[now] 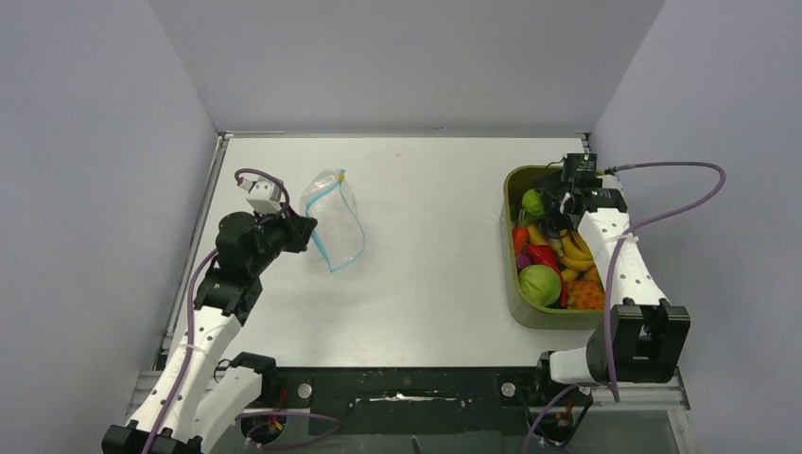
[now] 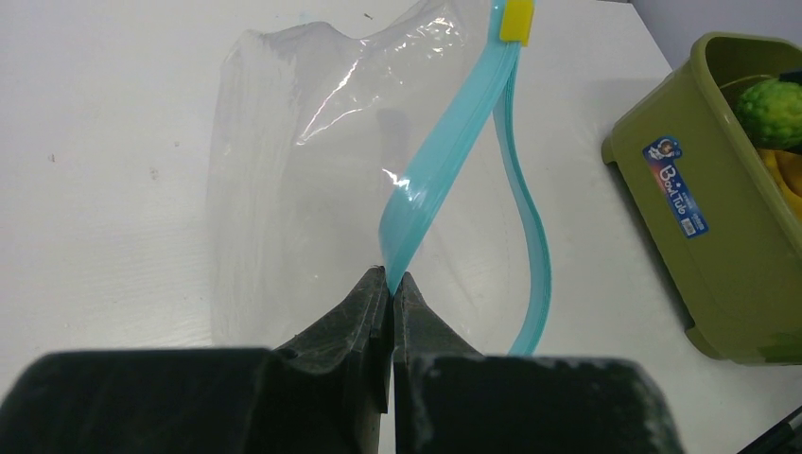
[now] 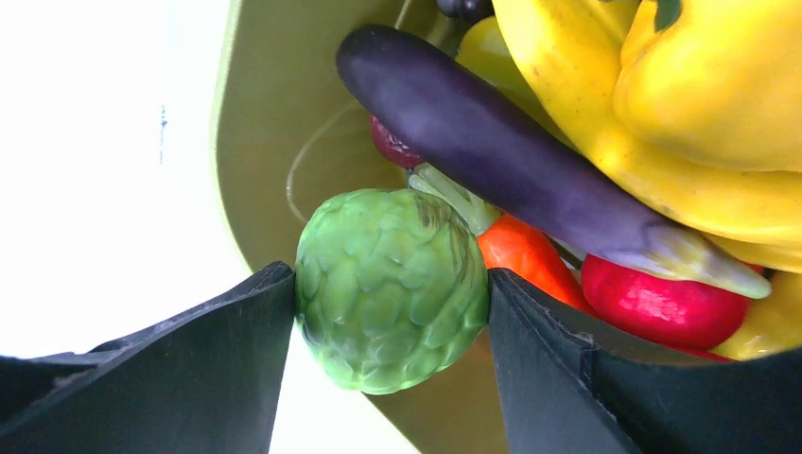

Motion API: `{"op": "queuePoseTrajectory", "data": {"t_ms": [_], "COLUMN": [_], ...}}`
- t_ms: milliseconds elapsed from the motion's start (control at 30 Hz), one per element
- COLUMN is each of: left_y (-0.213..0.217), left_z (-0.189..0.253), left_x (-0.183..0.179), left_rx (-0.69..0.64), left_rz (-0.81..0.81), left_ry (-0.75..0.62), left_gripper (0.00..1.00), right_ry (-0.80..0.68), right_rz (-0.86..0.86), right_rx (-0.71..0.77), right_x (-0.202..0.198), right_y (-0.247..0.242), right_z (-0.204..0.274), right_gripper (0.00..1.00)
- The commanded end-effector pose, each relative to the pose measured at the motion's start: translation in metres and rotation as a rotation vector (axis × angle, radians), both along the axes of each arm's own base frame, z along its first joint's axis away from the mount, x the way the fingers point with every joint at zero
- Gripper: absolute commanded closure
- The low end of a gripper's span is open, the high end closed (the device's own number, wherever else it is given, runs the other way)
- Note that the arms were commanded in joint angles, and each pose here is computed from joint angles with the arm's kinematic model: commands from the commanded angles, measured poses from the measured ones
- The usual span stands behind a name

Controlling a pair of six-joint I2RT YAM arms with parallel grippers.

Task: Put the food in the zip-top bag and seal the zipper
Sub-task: Pick up the fake vegetable from the bin, then place the fake vegetable in the zipper food storage bag.

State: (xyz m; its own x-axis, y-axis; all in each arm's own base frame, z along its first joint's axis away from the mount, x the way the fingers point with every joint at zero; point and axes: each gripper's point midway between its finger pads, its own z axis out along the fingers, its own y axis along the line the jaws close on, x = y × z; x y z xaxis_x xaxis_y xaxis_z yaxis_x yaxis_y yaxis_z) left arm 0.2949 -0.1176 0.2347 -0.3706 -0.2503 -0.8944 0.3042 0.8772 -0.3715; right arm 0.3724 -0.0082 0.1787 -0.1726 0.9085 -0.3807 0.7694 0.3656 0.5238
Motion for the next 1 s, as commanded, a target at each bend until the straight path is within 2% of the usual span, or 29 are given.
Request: {"op": "queuePoseTrajectory", "data": {"t_ms": [0,167,467,600,833,967], "left_y": [0.001,0.001,0.001,0.001,-0.003,-0.006], "left_z": [0.016,0.016,0.011,0.009,0.006,0.007], "left_x": [0.001,0.002,0.005,0.006,0.007,0.007], "left_rx": [0.000,0.002,0.006,0.005,-0.001,-0.019], "left_rz": [0.004,0.005,0.008,0.008,-0.007,-0.021], "left_ry": [-0.068,-0.068,-0.055,-0.047,-0.038,-0.039], "left_gripper": [1.00,1.00,1.00,1.00,1.00,1.00], "right_ry": [-0.141,-0.244,-0.455,-0.586,-0.692,-0.723], "right_rz": [0.004,0.140,0.461,0.680,0.893,1.038], "right_rx": [-0.125,-0.218,-0.363,-0.362,-0.287,-0.294], "right_x": [0.002,0.003,0.004,0.006,0.001,-0.008], "right_y": [-0.015,-0.003,0.053,0.093,0.150,0.194], "right_z": [0.040,0.066,0.113,0.128,0.128,0.130], "right_gripper": [0.36,0.36,0.35,0.35,0.36,0.36]}}
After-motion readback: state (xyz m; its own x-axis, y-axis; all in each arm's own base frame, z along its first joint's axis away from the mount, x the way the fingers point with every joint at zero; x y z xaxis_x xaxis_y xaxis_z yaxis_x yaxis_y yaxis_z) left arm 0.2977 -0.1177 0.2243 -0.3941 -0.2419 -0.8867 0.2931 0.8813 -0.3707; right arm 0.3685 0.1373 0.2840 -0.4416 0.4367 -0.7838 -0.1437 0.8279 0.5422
